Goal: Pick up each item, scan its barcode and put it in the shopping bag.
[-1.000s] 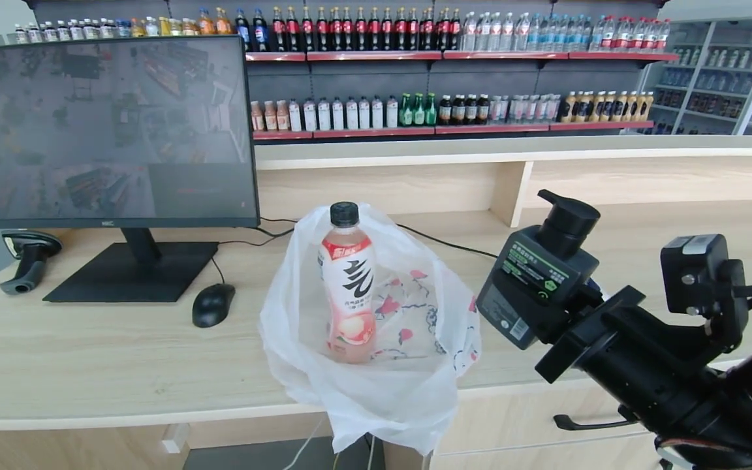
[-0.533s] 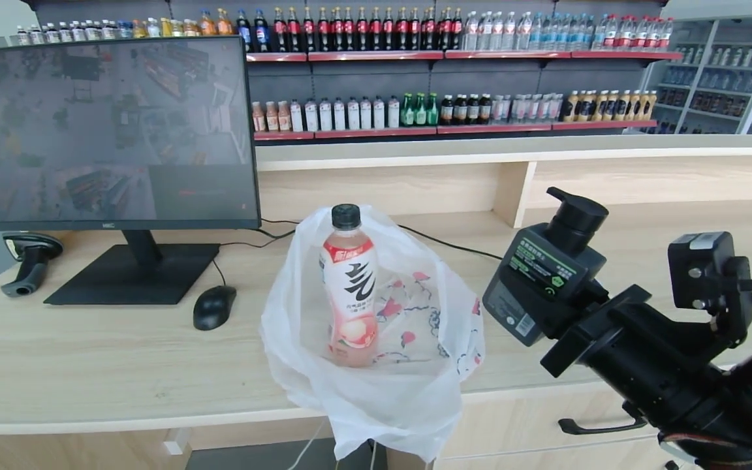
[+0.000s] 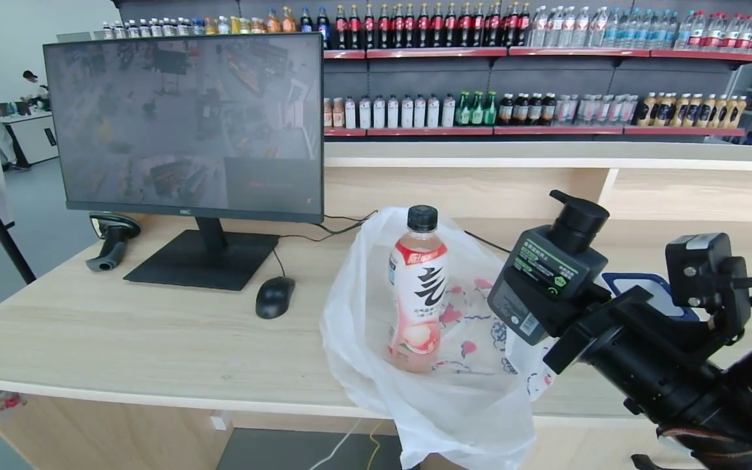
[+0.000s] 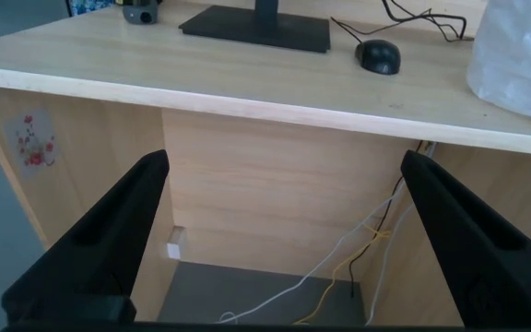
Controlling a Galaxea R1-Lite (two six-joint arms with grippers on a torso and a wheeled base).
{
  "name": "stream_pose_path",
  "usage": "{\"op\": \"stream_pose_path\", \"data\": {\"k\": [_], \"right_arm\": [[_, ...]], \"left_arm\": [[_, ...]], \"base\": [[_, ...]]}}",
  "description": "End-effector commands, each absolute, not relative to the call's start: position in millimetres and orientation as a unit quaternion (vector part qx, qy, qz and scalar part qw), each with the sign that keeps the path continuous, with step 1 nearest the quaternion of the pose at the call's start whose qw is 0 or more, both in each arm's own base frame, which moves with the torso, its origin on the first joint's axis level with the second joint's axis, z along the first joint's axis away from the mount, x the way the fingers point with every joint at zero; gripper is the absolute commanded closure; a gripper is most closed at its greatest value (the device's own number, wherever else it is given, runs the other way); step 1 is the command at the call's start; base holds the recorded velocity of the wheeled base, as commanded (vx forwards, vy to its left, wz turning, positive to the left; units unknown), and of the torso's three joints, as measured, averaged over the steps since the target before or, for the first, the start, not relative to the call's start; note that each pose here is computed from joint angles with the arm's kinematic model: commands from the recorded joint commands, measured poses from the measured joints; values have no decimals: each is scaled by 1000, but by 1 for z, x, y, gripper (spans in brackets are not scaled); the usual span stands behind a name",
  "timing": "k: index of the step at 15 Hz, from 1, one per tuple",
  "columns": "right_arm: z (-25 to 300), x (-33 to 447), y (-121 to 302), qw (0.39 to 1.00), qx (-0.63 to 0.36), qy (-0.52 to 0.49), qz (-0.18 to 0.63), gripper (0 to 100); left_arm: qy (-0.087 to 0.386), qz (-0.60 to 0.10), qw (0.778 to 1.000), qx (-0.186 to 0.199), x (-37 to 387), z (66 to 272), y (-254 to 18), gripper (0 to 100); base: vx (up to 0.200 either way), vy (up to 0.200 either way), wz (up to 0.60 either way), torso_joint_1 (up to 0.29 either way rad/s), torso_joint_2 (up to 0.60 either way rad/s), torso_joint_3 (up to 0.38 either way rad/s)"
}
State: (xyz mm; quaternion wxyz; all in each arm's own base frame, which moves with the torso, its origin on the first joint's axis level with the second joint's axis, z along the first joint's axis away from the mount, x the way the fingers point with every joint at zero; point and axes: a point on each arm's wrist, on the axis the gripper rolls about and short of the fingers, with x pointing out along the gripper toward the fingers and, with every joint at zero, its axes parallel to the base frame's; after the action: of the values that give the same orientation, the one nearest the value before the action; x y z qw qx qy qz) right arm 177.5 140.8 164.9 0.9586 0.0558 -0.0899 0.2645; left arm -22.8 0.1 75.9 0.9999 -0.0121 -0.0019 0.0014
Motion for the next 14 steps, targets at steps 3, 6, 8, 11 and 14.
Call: {"op": "stream_pose_path", "data": {"k": [3,6,8,11,14], "right_arm": [[161,181,144,959,52,-83,265,100],[150,195,151,963,38,-66,260,100],[138,201,155,964,30,-43,259,100],[127,212,157,967,37,-22,252,100],[126,231,162,970,38,-31,238,100]], "left_arm": [[-2,2,1000,-12,-23,76,0,0],[-2,2,1000,-12,-23,76,0,0],[-2,2,1000,-13,-23,76,0,0],[-2,2,1000,-13,-23,76,0,0],[-2,2,1000,-13,-23,76,0,0]], "base": [[0,0,0,0,0,0],[0,0,0,0,0,0],[0,0,0,0,0,0],[0,0,0,0,0,0],[0,0,0,0,0,0]]}}
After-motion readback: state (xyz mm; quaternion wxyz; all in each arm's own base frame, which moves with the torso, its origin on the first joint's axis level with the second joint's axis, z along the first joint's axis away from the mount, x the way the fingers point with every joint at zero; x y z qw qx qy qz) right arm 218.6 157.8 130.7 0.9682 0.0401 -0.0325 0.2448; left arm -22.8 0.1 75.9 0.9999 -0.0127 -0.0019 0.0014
